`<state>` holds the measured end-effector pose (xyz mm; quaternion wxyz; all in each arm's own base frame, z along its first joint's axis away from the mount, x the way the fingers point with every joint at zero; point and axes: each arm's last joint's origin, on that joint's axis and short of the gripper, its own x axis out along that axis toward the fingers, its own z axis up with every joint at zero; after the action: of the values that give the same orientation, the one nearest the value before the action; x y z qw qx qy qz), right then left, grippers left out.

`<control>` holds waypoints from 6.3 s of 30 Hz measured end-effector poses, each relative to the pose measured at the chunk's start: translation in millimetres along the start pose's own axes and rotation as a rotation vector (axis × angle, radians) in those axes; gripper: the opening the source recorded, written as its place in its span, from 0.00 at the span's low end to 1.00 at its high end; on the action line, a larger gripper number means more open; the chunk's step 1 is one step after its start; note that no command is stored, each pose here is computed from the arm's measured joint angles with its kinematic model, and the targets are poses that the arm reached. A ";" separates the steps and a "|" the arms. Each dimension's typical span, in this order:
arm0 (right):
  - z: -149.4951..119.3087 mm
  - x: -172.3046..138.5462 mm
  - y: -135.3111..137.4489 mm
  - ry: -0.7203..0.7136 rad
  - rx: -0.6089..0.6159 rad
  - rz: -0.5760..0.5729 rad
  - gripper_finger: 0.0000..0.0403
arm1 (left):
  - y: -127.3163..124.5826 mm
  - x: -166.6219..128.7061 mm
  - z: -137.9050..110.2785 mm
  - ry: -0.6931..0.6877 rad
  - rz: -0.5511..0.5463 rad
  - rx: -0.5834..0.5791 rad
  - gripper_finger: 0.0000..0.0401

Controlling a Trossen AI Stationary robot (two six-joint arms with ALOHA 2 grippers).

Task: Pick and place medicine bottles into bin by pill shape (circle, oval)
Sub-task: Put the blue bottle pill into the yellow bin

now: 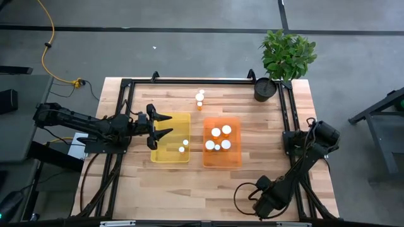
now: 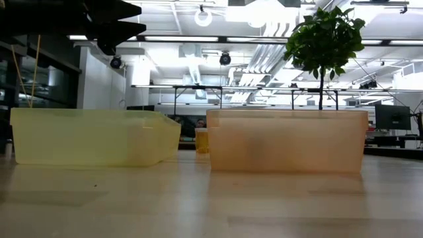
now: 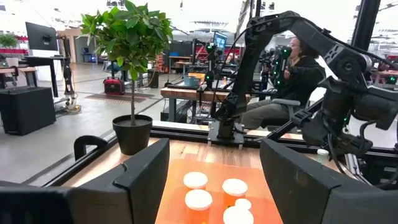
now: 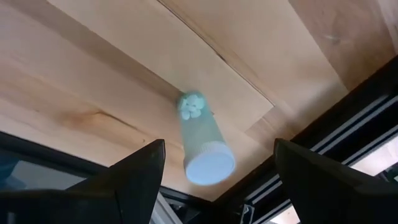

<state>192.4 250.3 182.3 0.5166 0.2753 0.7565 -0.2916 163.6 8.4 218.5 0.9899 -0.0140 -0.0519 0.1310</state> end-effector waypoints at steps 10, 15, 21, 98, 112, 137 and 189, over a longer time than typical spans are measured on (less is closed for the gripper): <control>1.1 8.1 3.7 0.038 -0.022 -0.029 0.71 | 0.0 0.0 0.0 0.000 0.000 0.000 0.59; 2.0 7.9 3.2 0.038 -0.037 -0.034 0.61 | 0.0 0.0 0.0 0.000 0.000 0.000 0.59; 2.0 7.8 2.9 0.038 -0.050 -0.037 0.46 | 0.0 0.0 0.0 0.000 0.000 0.000 0.59; 355.5 -169.2 40.6 -0.865 -0.873 -0.207 0.26 | -0.6 16.7 -24.3 0.489 0.189 -0.028 0.31; 309.8 -189.5 6.0 -0.752 -0.790 -0.277 0.26 | -3.3 18.0 -14.9 0.407 0.174 -0.006 0.19; 211.6 -120.7 -49.2 -1.427 -0.602 0.298 0.26 | -29.4 76.2 -35.8 0.296 0.035 0.147 0.71; 216.3 -115.6 -0.1 -1.129 -0.813 0.354 0.26 | -74.6 128.1 -34.1 0.712 -0.188 -0.114 0.64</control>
<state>363.1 80.0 227.1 0.9303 -0.0133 0.3665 0.0037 309.4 -30.6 200.3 0.9514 -0.1088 0.2873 0.0232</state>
